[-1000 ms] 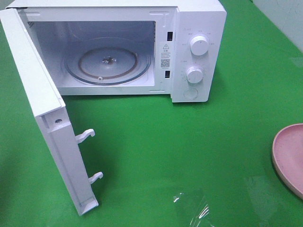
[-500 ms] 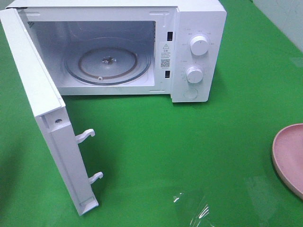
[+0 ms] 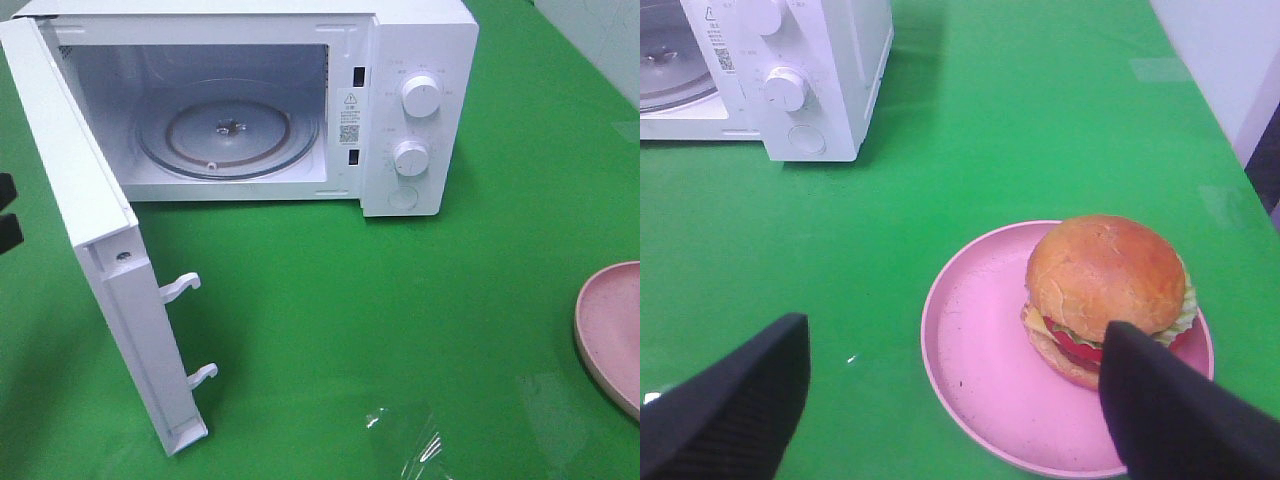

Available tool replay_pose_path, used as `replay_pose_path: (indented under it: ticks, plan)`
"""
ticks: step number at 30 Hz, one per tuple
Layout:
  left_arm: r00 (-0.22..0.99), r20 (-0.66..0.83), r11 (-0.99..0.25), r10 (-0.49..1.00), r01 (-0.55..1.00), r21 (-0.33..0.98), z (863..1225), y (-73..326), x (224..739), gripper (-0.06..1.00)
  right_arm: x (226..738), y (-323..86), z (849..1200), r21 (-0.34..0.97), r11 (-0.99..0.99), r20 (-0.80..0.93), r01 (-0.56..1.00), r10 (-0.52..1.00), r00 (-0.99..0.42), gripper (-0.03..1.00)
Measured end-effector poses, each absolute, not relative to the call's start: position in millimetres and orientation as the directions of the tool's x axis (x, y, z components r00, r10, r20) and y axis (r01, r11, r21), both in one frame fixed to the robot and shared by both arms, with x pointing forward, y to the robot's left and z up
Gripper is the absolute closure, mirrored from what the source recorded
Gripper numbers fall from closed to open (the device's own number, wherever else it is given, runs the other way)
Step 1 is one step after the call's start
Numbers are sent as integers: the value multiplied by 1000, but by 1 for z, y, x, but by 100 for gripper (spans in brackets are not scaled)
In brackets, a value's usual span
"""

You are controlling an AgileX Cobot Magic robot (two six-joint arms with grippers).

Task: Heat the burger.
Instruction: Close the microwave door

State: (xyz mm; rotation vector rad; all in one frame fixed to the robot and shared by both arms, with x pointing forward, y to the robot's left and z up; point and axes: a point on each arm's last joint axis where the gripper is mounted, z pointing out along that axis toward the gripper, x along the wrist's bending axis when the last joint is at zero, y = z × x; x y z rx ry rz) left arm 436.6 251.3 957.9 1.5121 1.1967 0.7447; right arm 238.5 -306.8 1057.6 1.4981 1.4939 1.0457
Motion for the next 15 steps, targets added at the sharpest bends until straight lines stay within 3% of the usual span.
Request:
replay_pose_path:
  ticks: [15]
  plan:
    - [404, -101, -38, 909, 322, 946, 925, 190, 441, 94, 239, -307, 1058, 927, -25, 35, 375, 999, -21, 20]
